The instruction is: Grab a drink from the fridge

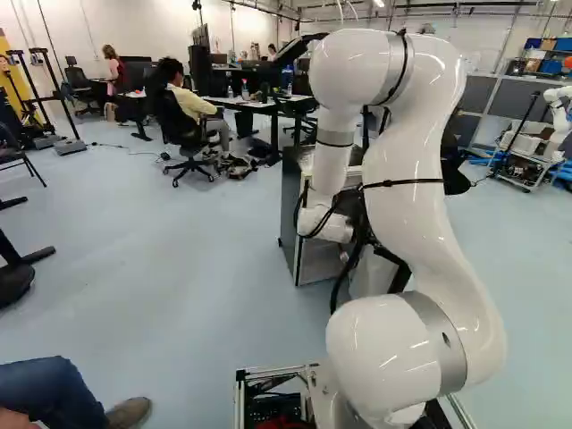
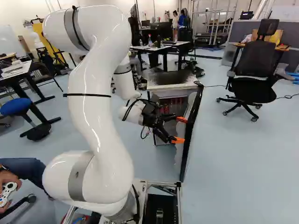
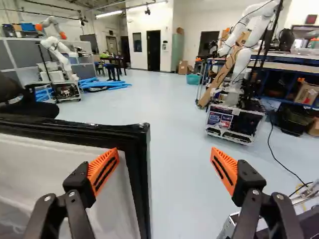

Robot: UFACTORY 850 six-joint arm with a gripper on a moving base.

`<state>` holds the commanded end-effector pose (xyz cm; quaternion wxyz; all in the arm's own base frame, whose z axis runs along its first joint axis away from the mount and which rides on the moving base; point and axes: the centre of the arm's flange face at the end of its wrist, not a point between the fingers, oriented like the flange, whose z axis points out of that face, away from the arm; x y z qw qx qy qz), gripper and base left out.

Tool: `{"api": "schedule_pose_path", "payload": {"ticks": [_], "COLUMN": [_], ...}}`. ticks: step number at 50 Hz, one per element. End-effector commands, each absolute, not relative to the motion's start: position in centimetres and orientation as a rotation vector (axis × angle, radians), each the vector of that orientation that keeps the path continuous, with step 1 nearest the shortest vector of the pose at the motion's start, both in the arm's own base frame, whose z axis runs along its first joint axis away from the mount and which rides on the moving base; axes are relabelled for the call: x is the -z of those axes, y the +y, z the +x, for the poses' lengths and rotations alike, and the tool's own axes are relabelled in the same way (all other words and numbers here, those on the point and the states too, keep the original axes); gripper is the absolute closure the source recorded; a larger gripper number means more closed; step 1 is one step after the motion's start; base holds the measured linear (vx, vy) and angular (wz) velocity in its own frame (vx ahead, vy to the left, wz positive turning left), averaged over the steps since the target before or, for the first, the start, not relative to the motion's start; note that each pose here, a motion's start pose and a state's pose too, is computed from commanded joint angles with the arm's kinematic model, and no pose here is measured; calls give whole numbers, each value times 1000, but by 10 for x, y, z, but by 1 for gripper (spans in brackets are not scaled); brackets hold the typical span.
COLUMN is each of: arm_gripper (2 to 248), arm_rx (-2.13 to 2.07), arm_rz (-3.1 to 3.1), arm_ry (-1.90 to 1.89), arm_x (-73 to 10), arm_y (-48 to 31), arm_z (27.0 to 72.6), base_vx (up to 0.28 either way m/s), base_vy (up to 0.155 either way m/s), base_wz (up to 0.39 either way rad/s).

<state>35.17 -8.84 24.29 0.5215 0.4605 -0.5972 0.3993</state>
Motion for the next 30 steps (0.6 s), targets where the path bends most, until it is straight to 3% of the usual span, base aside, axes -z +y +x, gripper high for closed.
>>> {"api": "schedule_pose_path", "payload": {"ticks": [30], "arm_gripper": [3], "arm_rx": [-941], "arm_rz": [995], "arm_ry": [-1529], "arm_x": [-248], "arm_y": [-126], "arm_z": [382], "base_vx": [0], "base_vy": [0], "base_wz": [0]}}
